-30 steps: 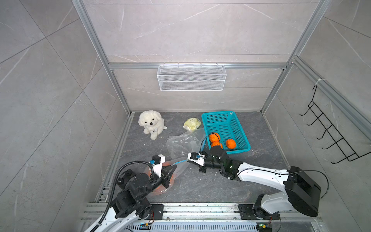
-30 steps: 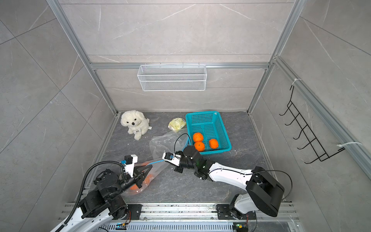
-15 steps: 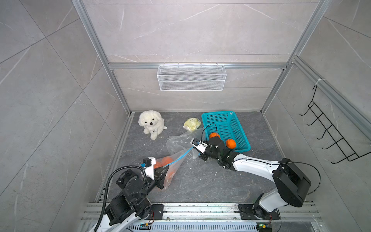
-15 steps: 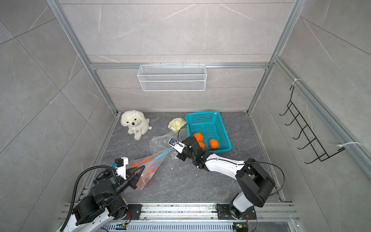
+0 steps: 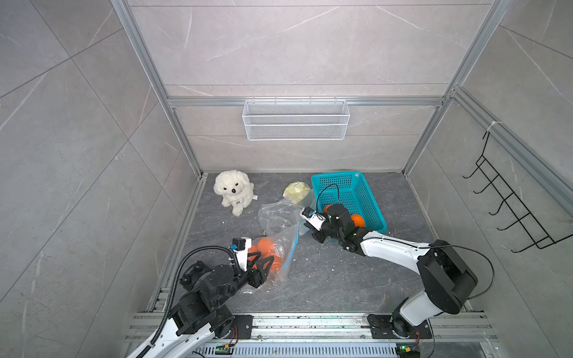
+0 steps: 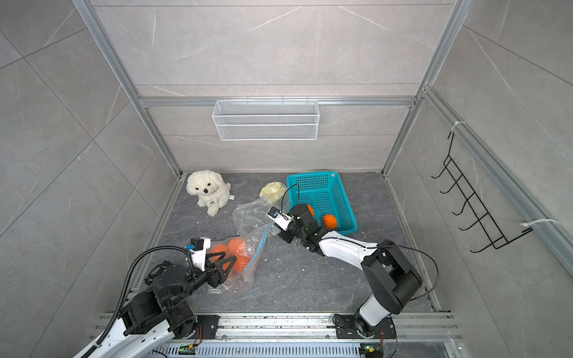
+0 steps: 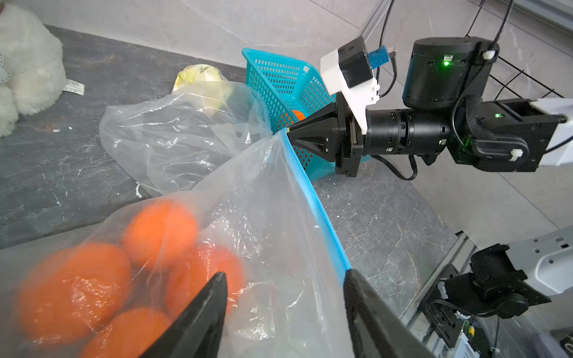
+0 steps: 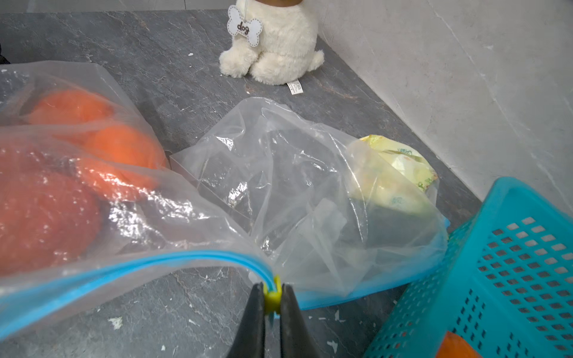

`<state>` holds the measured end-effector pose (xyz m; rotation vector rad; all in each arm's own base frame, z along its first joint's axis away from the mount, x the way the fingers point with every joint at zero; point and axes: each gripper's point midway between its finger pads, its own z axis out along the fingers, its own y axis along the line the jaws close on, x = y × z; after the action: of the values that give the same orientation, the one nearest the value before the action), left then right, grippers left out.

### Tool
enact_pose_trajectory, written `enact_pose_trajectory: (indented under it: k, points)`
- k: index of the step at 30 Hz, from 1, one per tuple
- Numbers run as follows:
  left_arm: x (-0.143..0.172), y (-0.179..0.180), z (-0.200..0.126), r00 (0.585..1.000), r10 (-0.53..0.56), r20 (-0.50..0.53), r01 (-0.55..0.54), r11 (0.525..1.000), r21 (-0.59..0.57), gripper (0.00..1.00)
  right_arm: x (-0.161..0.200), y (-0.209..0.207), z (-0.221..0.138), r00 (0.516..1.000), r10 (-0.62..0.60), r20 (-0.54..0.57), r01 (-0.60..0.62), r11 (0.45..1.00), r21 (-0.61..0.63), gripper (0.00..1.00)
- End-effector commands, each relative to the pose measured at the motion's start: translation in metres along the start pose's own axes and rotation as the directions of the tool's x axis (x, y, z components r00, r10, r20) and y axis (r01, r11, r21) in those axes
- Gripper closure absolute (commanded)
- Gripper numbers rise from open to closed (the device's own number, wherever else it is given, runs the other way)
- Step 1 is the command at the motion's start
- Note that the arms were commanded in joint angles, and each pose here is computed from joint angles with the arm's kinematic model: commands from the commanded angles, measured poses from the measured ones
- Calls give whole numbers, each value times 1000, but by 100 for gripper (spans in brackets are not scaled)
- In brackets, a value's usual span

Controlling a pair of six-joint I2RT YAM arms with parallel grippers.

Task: Open the zip-top bag and take out the orange
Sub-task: Unzip the zipper on the zipper food storage bag, then open the zipper of the food storage bag at the center of the board.

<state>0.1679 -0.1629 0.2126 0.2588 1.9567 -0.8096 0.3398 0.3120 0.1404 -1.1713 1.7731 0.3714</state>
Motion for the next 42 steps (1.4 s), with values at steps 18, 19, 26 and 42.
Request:
enact_pose_trajectory:
  k: [18, 19, 26, 42]
  points:
    - [-15, -27, 114, 979, 100, -176, -111, 993, -50, 58, -16, 26, -22, 996, 13, 90, -8, 998, -61, 100]
    - [-14, -28, 116, 979, 96, -182, -106, 993, -45, 62, -15, 27, -21, 996, 13, 83, -8, 998, -64, 100]
    - [-6, -20, 120, 975, 89, -204, -108, 991, -82, 57, -16, 28, -23, 997, 10, 79, -5, 998, -65, 100]
    - [2, -7, 111, 986, 7, -165, -17, 998, -62, 100, -23, 31, -32, 994, 20, 109, -15, 999, -52, 100]
